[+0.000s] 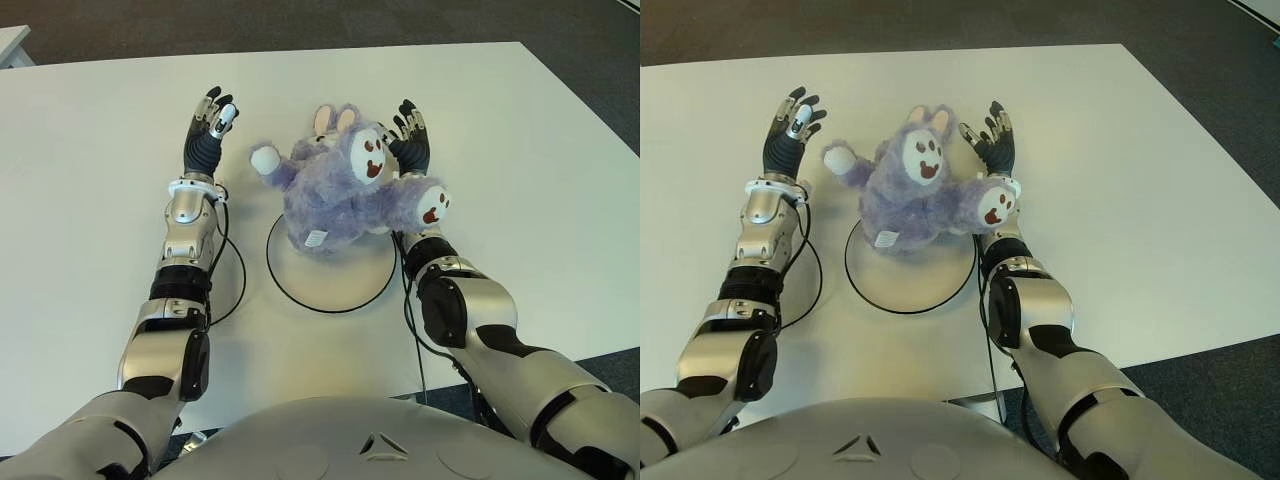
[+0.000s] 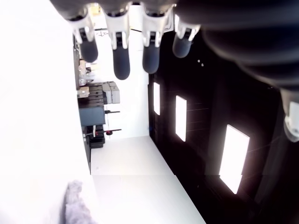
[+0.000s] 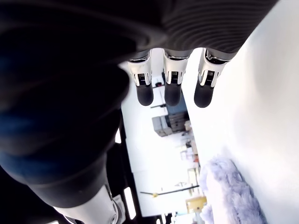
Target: Put the doll into the plate.
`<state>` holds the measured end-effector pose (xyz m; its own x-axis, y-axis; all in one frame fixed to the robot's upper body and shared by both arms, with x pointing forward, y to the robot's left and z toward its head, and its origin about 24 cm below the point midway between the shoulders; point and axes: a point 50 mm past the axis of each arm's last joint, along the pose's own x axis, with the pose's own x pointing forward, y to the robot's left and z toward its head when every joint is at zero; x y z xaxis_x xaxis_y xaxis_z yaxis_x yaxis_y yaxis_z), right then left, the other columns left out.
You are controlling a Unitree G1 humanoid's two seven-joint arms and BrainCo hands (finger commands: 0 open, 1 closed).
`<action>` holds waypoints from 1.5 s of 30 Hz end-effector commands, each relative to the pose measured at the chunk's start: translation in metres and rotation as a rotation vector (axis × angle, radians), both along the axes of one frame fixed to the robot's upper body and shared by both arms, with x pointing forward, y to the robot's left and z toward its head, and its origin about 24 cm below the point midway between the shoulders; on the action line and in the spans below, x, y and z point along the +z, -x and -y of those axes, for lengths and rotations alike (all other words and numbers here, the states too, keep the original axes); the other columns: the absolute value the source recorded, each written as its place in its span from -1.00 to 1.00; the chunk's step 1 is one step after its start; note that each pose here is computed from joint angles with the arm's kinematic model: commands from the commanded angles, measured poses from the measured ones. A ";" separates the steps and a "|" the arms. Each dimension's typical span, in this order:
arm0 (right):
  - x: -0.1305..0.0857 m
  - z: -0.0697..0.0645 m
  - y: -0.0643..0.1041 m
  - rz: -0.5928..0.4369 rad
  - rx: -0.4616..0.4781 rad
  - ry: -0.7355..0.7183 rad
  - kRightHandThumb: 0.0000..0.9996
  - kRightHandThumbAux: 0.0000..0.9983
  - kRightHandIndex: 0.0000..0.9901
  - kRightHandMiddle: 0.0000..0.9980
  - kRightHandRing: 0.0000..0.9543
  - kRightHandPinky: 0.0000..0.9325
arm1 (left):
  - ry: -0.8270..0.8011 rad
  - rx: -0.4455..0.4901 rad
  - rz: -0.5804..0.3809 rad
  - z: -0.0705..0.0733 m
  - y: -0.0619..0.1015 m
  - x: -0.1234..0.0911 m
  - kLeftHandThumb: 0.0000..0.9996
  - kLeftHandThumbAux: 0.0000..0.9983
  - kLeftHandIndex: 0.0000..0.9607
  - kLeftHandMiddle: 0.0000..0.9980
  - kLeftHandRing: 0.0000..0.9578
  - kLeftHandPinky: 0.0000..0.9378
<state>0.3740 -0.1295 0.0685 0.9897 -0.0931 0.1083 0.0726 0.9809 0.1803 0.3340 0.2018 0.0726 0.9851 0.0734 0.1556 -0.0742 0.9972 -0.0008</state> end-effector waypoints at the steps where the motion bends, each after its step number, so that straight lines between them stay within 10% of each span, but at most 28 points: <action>1: -0.025 0.003 0.012 -0.077 -0.019 -0.017 -0.47 0.77 -0.81 -0.86 -0.89 -0.80 | 0.045 0.041 -0.089 0.000 0.000 -0.016 -1.00 -0.26 -1.00 -0.74 -0.66 -0.85; 45: -0.026 0.002 0.013 -0.075 -0.017 -0.027 -0.41 0.78 -0.78 -0.82 -0.84 -0.76 | 0.140 0.041 -0.304 0.008 0.006 -0.065 -1.00 -0.28 -1.00 -0.73 -0.66 -0.78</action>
